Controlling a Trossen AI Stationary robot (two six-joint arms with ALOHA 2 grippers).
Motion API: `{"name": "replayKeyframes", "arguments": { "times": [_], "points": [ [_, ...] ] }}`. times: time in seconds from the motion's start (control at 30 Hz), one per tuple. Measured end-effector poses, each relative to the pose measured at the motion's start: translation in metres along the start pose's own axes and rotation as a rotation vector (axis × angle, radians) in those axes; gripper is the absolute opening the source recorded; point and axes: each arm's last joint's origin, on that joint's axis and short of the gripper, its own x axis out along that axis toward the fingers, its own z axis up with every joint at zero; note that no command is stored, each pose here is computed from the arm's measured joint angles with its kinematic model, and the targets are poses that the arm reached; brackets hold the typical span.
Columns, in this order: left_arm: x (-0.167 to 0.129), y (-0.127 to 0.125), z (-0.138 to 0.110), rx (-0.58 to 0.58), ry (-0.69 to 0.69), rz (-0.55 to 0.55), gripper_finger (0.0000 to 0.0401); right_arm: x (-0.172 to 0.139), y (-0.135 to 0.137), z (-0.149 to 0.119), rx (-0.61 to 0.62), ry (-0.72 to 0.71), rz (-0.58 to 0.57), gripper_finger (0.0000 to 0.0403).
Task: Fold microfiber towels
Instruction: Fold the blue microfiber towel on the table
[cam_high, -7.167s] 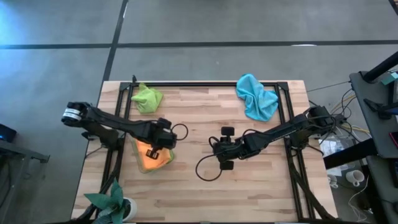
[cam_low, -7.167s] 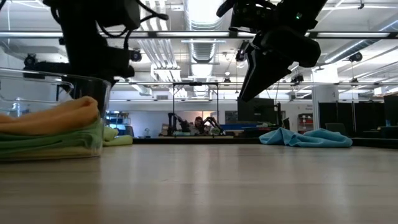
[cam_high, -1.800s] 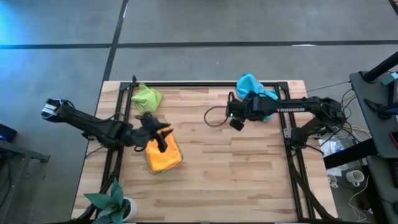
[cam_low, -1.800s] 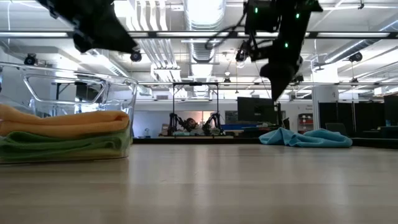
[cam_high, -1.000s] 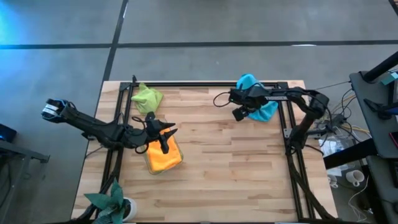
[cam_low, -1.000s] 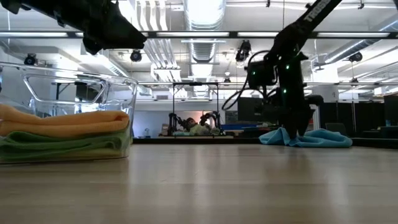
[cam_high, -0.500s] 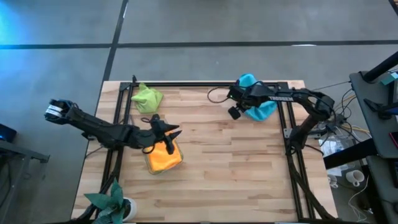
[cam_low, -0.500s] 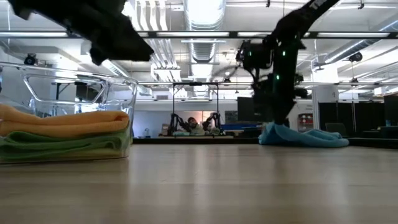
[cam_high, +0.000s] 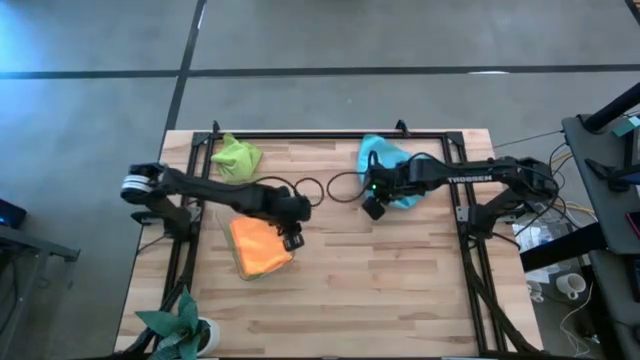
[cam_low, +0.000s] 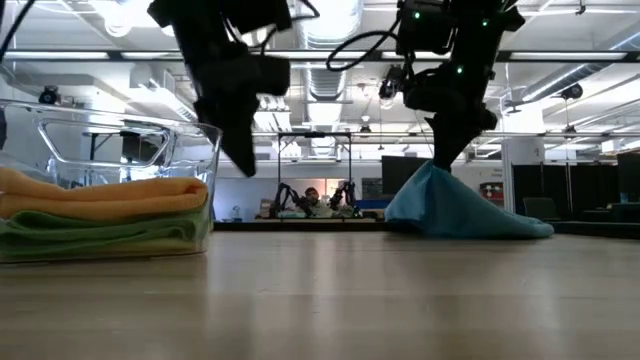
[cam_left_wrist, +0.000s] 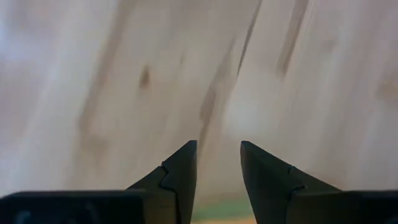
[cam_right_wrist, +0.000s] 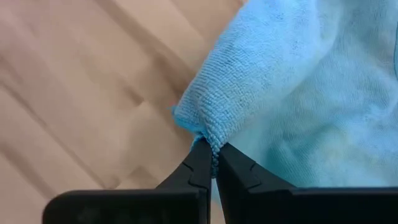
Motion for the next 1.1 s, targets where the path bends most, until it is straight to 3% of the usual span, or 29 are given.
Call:
{"name": "replayKeyframes", "arguments": {
  "times": [0.2,0.3,0.43,0.53,0.63,0.73,0.9,1.1],
  "points": [
    [-0.002,-0.003,-0.005,-0.015,0.191,-0.047,0.0109,-0.001,0.007,-0.004,-0.017,0.009,0.015,0.0009],
    [-0.015,-0.005,-0.017,-0.018,0.285,-0.089,0.0109,0.000,0.008,-0.005,-0.030,0.042,0.055,0.0009],
    [-0.042,-0.005,-0.036,0.000,0.359,-0.080,0.0109,-0.002,0.016,-0.010,-0.133,0.069,0.121,0.0009],
    [-0.066,-0.004,-0.033,-0.010,0.181,-0.057,0.0109,-0.004,0.023,-0.014,-0.204,0.057,0.142,0.0009],
    [-0.081,-0.010,-0.021,0.000,-0.166,-0.007,0.0109,-0.009,0.028,-0.012,-0.232,0.032,0.156,0.0009],
    [-0.082,-0.021,-0.010,0.071,-0.457,-0.026,0.0111,-0.016,0.034,-0.008,-0.261,-0.025,0.144,0.0009],
    [-0.050,-0.035,-0.003,0.106,-0.734,-0.099,0.0137,-0.036,0.038,-0.002,-0.183,-0.091,0.162,0.0009],
    [0.004,-0.047,0.004,0.246,-0.956,0.036,0.0203,-0.058,0.034,0.007,-0.115,-0.205,0.173,0.0009]
  ]
}}
